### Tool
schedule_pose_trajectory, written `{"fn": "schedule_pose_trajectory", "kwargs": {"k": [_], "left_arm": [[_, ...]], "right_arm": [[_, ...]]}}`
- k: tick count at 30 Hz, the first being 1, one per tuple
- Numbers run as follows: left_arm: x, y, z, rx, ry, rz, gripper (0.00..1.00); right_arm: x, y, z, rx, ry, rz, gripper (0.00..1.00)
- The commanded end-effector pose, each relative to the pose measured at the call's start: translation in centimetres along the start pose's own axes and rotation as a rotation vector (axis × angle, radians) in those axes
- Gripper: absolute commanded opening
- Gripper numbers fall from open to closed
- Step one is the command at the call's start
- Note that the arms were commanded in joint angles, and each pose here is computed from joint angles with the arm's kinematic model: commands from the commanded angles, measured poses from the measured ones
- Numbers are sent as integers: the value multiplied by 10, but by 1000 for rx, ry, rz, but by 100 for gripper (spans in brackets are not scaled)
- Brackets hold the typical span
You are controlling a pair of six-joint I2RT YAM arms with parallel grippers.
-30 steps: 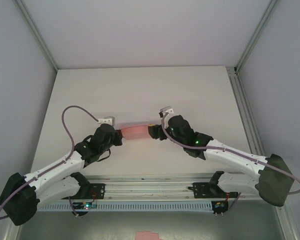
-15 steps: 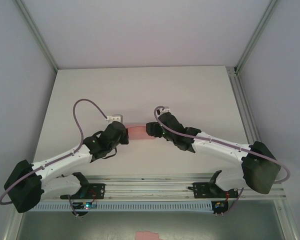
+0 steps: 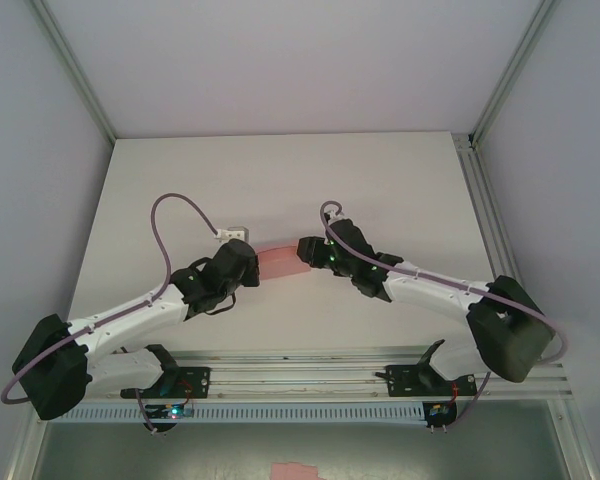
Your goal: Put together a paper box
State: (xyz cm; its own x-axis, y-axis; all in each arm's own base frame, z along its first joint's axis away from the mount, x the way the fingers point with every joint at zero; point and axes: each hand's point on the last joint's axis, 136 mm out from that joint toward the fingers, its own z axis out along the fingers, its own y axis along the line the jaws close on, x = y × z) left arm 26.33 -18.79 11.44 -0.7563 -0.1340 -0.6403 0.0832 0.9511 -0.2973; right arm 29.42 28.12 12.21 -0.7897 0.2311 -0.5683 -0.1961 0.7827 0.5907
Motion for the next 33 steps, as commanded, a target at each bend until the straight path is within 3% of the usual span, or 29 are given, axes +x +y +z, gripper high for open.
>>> {"fn": "schedule_pose_trajectory", "kwargs": {"k": [1,5,8,13,19,22,23,25,26,30,33], "left_arm": [[57,23,-1,-77,233,77,4],[51,17,-5,-65,235,61,1],[46,15,-8,-67,232,45,13],[41,11,-14,-53,244,14,20],[25,-8,-25,57,230,-47,30],[6,-9,-35,72,199,-102,44],[-1,-5,-38,67,187,-144,56],[-17,2,-41,82,160,-250,95],[-25,8,-41,86,148,-303,100],[-65,20,-32,181,88,-482,100],[-77,12,-15,282,103,-548,100]], "right_arm": [[105,-95,-6,321,379,59,31],[115,-115,-16,431,433,57,27],[119,-127,-21,497,448,58,23],[125,-138,-23,553,479,62,18],[116,-125,-16,522,467,43,16],[99,-114,-14,498,431,28,16],[100,-114,-15,501,437,22,16],[98,-112,-15,499,440,13,16],[98,-112,-15,499,440,12,16],[98,-113,-15,499,438,10,15],[97,-108,-12,485,433,7,15]]}}
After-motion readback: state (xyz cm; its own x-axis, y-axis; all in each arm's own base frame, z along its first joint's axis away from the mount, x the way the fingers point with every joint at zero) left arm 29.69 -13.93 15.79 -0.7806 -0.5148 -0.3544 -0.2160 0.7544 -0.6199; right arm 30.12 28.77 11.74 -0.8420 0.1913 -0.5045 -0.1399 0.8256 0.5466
